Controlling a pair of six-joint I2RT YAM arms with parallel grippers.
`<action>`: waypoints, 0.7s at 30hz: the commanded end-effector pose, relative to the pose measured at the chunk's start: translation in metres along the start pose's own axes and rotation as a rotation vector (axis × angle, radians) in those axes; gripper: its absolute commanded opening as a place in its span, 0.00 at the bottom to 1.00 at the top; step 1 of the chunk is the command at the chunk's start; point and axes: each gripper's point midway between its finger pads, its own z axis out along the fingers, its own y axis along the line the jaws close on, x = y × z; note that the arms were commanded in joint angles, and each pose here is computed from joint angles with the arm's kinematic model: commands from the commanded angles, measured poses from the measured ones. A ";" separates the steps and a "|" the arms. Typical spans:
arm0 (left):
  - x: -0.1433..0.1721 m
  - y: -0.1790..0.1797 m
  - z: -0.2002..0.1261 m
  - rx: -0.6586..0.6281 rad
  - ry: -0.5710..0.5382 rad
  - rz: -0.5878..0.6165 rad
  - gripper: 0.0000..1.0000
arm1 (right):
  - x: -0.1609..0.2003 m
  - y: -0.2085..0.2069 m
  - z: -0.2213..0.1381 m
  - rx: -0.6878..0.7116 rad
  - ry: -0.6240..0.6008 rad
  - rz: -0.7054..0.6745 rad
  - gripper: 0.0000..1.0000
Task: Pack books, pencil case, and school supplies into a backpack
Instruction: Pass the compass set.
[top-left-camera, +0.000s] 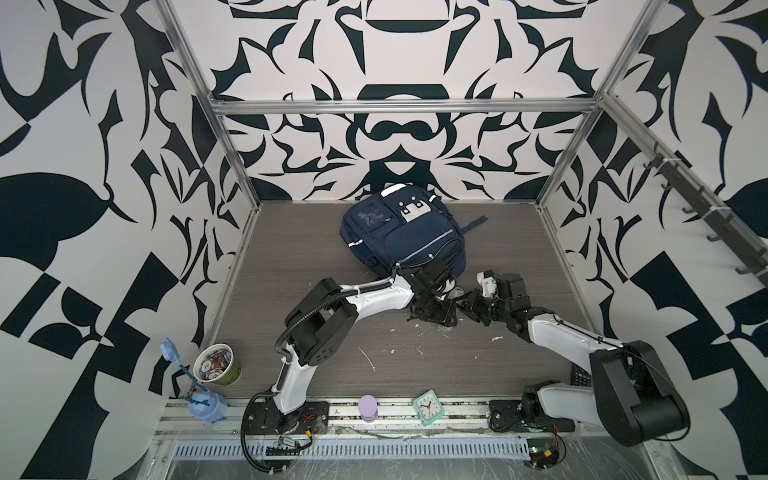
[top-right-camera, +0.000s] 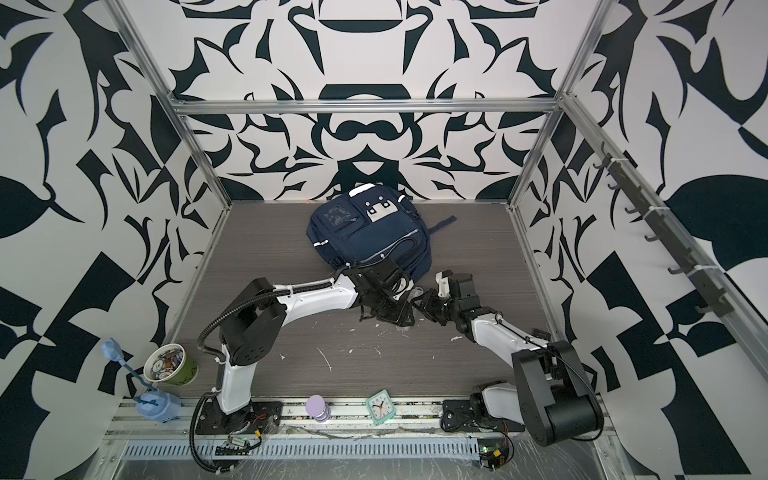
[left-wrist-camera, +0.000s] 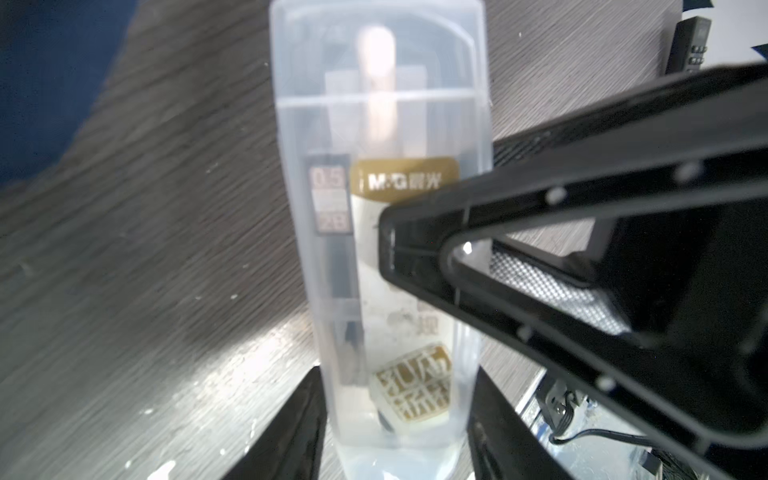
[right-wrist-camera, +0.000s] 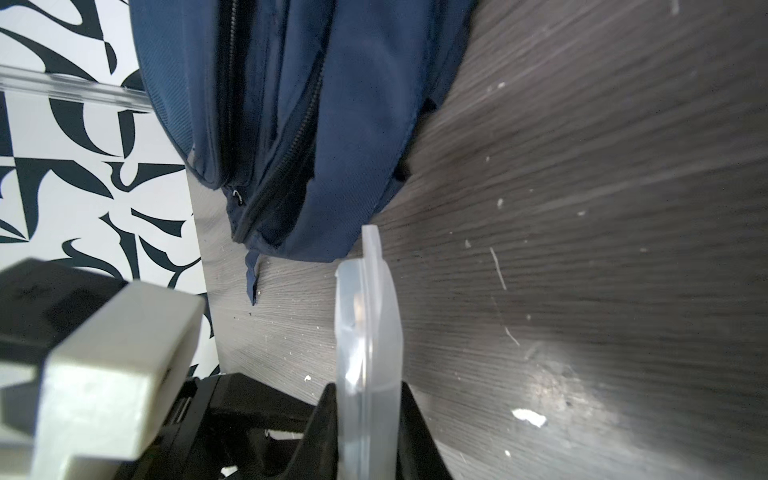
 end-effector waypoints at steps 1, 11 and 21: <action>-0.005 -0.012 -0.014 0.033 -0.023 0.017 0.56 | -0.008 0.015 0.001 -0.041 -0.015 -0.023 0.14; -0.011 0.005 -0.040 -0.044 -0.061 0.044 0.74 | -0.017 0.024 0.003 -0.058 -0.026 -0.022 0.07; -0.056 0.050 -0.106 -0.381 -0.206 0.130 0.69 | -0.048 0.043 -0.004 -0.063 -0.075 -0.044 0.03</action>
